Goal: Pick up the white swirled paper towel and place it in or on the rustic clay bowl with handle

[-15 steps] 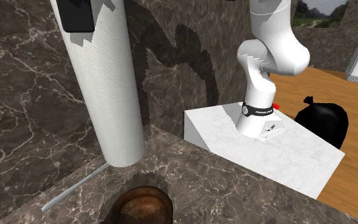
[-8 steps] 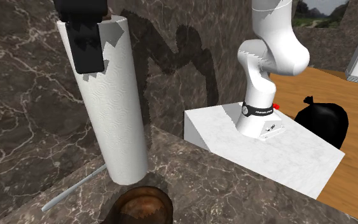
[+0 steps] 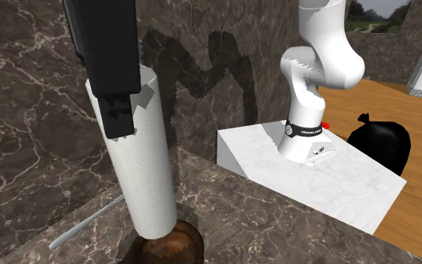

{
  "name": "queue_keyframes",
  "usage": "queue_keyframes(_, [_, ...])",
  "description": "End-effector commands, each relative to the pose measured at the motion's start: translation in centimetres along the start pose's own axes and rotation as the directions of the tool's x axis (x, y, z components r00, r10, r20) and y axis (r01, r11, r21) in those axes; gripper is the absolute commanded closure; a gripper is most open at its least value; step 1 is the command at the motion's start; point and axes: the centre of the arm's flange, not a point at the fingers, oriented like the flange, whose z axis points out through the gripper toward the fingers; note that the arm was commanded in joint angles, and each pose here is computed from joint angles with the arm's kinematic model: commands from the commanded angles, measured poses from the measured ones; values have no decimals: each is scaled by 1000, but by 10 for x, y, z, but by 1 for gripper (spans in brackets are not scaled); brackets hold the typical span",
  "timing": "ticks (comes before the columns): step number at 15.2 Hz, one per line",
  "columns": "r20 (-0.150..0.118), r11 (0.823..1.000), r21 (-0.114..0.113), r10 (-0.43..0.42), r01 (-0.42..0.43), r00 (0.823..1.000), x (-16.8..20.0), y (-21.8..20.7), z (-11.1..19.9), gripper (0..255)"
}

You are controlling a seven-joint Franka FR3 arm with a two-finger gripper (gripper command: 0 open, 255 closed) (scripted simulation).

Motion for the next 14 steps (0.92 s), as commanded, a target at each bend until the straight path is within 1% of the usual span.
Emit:
queue_keyframes(1, [-1,1000,0,0,0,1000,0,-1,10,255])
queue_keyframes(12, [-1,1000,0,0,0,1000,-4,-4,68,255])
queue_keyframes(14, [-1,1000,0,0,0,1000,-4,-4,70,255])
